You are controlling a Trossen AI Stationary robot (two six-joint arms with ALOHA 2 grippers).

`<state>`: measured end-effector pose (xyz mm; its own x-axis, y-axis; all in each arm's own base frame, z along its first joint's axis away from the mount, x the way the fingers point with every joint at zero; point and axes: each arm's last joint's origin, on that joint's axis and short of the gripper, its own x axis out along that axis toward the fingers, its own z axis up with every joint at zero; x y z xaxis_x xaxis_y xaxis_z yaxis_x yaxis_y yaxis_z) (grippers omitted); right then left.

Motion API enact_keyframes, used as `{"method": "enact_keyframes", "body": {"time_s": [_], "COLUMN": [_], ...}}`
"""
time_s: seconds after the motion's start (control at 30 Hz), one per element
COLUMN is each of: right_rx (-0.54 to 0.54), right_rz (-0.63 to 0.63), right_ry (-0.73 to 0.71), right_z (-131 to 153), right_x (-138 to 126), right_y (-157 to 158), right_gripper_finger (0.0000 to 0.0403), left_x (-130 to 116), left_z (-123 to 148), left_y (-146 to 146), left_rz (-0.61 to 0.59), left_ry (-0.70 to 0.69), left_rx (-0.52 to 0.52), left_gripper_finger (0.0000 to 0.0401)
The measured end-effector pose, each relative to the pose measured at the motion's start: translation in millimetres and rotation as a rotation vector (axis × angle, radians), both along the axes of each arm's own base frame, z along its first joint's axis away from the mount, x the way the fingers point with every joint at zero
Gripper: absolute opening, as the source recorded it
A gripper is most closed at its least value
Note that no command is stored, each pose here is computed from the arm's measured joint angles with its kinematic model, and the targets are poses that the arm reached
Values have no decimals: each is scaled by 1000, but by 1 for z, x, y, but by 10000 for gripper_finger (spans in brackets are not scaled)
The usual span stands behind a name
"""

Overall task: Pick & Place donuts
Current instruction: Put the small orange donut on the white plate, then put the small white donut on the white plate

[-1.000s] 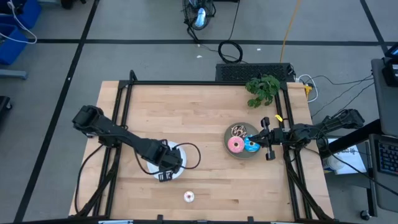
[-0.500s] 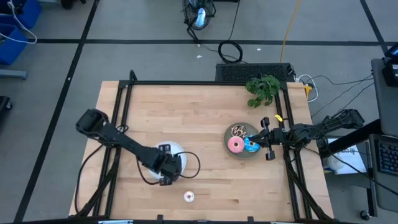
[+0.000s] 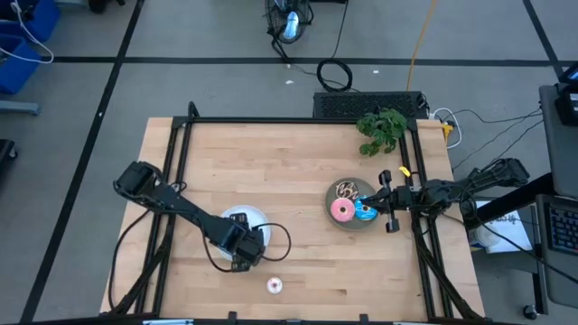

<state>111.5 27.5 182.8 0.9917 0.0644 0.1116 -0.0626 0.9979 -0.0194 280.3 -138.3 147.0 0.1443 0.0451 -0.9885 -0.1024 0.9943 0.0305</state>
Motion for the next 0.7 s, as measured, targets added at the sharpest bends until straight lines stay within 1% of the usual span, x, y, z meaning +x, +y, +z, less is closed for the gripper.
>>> {"method": "enact_keyframes", "body": {"time_s": [0.07, 0.17, 0.3, 0.43, 0.53, 0.63, 0.7], "right_rx": [0, 0, 0, 0, -1, -3, -3], "right_rz": [0, 0, 0, 0, 0, 0, 0], "right_ry": [0, 0, 0, 0, 0, 0, 0], "right_z": [0, 0, 0, 0, 0, 0, 0], "right_x": [0, 0, 0, 0, 0, 0, 0], "right_y": [0, 0, 0, 0, 0, 0, 0], "right_gripper_finger": [0, 0, 0, 0, 0, 0, 0], "left_x": [1, 5, 11, 21, 30, 37, 41], "left_z": [6, 19, 36, 60, 82, 104, 115], "left_y": [1, -1, -3, -8, -12, -15, -16], "left_rz": [5, 3, -21, -18, -3, 29, 27], "left_ry": [-8, -34, -36, -91, -156, -211, -251], "left_rx": [-4, -18, -3, 0, -23, -33, -40], "left_gripper_finger": [311, 327, 330, 329, 313, 278, 249]}}
